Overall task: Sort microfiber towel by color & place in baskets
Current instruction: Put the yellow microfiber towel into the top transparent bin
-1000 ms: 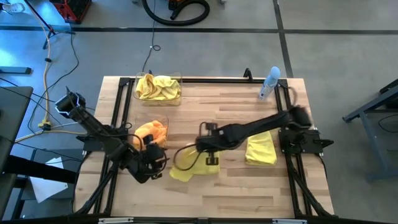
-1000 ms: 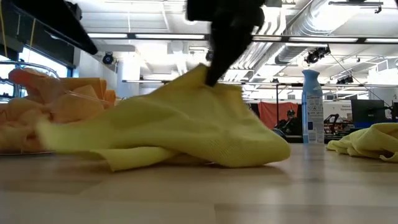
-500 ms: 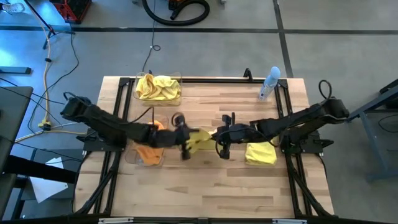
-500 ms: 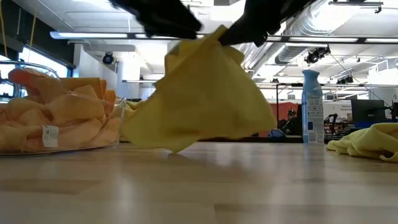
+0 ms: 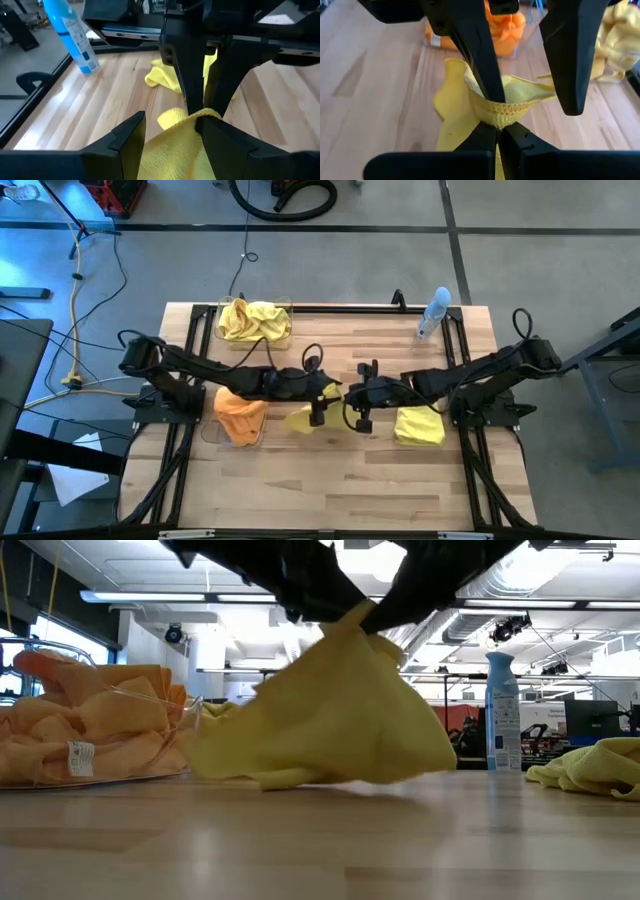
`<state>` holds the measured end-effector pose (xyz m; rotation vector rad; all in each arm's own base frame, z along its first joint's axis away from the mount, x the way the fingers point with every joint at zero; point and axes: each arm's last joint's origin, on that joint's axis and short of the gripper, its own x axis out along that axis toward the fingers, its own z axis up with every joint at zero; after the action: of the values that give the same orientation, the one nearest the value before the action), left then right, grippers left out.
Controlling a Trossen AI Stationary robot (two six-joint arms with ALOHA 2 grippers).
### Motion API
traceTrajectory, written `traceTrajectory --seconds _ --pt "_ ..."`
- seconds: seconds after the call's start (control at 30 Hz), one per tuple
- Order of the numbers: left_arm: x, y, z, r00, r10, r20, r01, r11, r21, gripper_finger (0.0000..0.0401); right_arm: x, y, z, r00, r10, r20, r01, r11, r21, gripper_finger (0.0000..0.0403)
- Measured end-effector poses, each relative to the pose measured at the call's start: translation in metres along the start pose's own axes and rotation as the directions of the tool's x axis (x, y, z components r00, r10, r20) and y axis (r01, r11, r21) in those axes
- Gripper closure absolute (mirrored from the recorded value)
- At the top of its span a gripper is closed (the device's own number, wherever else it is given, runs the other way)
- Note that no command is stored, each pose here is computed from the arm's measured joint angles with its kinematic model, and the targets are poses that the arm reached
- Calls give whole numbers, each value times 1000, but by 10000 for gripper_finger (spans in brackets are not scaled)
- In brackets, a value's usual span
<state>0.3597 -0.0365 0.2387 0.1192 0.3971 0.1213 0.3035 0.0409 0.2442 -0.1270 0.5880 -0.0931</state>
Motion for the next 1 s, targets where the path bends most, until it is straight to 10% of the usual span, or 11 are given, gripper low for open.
traceTrajectory --seconds 1.0 --pt "3 0 -5 997 8 -78 -7 1000 4 218 0 0 0 997 -79 4 79 997 -23 403"
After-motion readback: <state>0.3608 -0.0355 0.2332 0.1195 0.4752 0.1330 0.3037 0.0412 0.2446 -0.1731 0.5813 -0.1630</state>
